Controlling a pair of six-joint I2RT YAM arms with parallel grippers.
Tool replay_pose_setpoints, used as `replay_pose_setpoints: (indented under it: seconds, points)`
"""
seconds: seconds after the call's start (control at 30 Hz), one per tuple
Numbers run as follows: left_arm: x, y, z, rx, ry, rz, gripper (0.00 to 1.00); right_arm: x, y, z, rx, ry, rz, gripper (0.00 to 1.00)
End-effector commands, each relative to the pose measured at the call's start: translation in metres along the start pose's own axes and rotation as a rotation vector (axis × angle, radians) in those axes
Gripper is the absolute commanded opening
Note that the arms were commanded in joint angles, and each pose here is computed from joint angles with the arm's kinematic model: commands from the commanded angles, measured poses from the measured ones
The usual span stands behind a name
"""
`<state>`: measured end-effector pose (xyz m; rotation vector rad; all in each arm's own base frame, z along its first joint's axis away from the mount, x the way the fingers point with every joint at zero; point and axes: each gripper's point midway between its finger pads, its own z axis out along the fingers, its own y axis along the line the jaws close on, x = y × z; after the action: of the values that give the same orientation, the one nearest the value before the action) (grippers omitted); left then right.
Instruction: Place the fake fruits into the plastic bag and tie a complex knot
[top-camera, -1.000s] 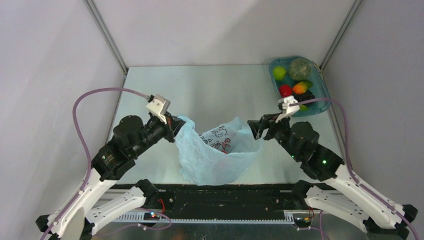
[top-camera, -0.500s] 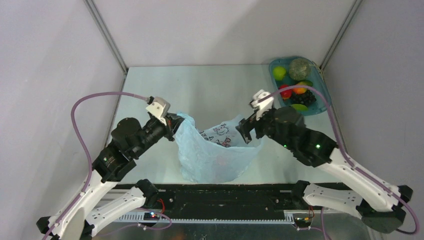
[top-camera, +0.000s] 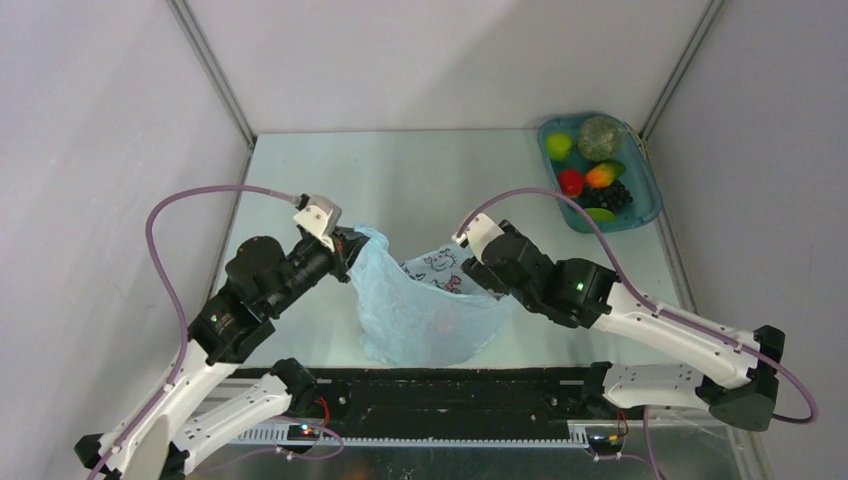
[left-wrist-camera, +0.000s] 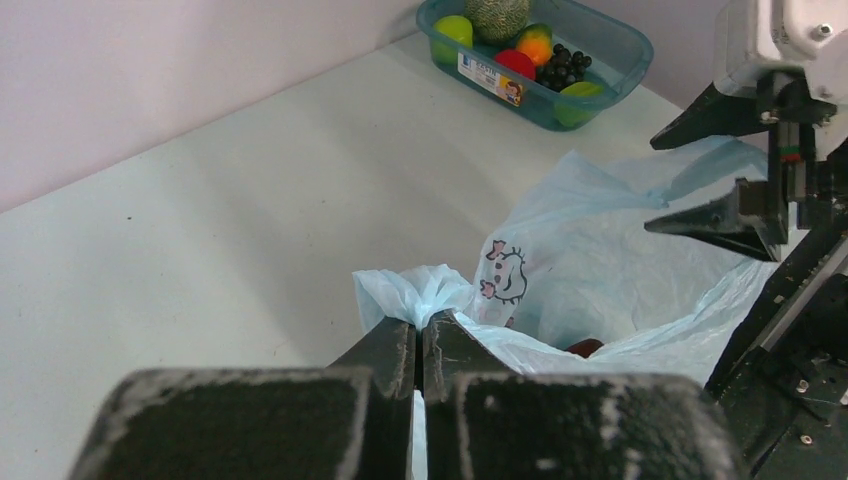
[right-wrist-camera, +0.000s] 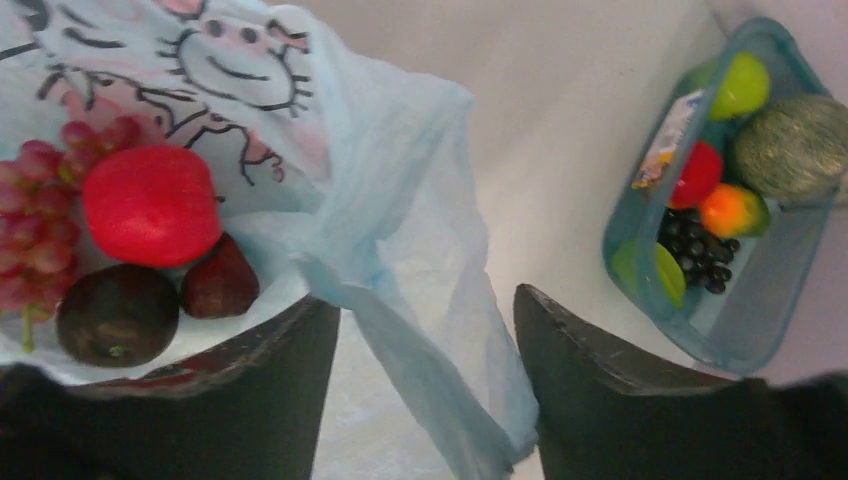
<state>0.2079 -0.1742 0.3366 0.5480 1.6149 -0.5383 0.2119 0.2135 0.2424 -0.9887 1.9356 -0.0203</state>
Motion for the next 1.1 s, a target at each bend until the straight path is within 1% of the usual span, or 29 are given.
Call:
replay_pose_setpoints:
  seconds: [0.0, 0.03, 0.07, 0.1, 0.13, 0.17, 0.23, 0.3, 0.33, 0.43, 0.63, 0.83, 0.87, 0.9, 0.93, 0.97, 1.0, 1.03, 1.07]
  points:
    - [-0.019, 0.000, -0.002, 0.005, -0.055, 0.007, 0.00, -0.029, -0.039, -0.015, 0.197, -0.093, 0.080, 0.56]
    - [-0.027, 0.000, -0.005, 0.005, -0.062, 0.004, 0.00, -0.043, -0.048, -0.021, 0.226, -0.147, 0.125, 0.50]
    - [-0.038, -0.001, -0.009, 0.006, -0.083, -0.002, 0.00, -0.057, -0.056, -0.032, 0.236, -0.200, 0.173, 0.32]
    - [-0.039, -0.001, -0.009, 0.006, -0.071, -0.005, 0.00, -0.070, -0.064, -0.040, 0.258, -0.256, 0.223, 0.19]
    - [-0.050, -0.004, -0.014, 0.021, -0.080, -0.010, 0.00, -0.088, -0.076, -0.056, 0.276, -0.341, 0.304, 0.15]
    - [-0.051, -0.009, -0.013, 0.046, -0.069, -0.017, 0.00, -0.096, -0.085, -0.069, 0.281, -0.397, 0.357, 0.08]
    - [-0.061, -0.016, -0.014, 0.079, -0.066, -0.042, 0.00, -0.114, -0.098, -0.090, 0.269, -0.517, 0.495, 0.02]
    - [-0.068, -0.023, -0.014, 0.112, -0.067, -0.070, 0.00, -0.123, -0.107, -0.106, 0.240, -0.596, 0.594, 0.00]
    - [-0.072, -0.025, -0.015, 0.122, -0.074, -0.080, 0.00, -0.126, -0.107, -0.109, 0.221, -0.617, 0.617, 0.00]
    - [-0.077, -0.037, -0.013, 0.180, -0.070, -0.129, 0.00, -0.120, -0.119, -0.110, 0.232, -0.620, 0.690, 0.00]
    - [-0.085, -0.053, -0.009, 0.260, -0.045, -0.178, 0.00, -0.091, -0.127, -0.087, 0.256, -0.511, 0.742, 0.00]
    - [-0.071, -0.056, 0.011, 0.274, 0.031, -0.178, 0.00, -0.053, -0.143, -0.063, 0.336, -0.407, 0.806, 0.00]
    - [-0.067, -0.056, 0.015, 0.271, 0.046, -0.174, 0.00, -0.050, -0.144, -0.062, 0.339, -0.397, 0.812, 0.01]
    - [-0.063, -0.054, 0.018, 0.265, 0.060, -0.175, 0.00, -0.044, -0.145, -0.059, 0.343, -0.380, 0.813, 0.06]
    - [-0.061, -0.053, 0.019, 0.261, 0.067, -0.171, 0.00, -0.041, -0.145, -0.059, 0.343, -0.372, 0.812, 0.23]
    - [-0.058, -0.051, 0.021, 0.255, 0.078, -0.171, 0.00, -0.037, -0.145, -0.059, 0.342, -0.360, 0.806, 0.37]
    - [-0.057, -0.051, 0.022, 0.252, 0.081, -0.167, 0.00, -0.036, -0.145, -0.062, 0.340, -0.363, 0.787, 0.59]
    - [-0.056, -0.049, 0.022, 0.246, 0.083, -0.164, 0.00, -0.039, -0.145, -0.065, 0.326, -0.375, 0.771, 0.68]
    - [-0.055, -0.049, 0.022, 0.244, 0.086, -0.158, 0.00, -0.040, -0.145, -0.070, 0.319, -0.391, 0.735, 0.80]
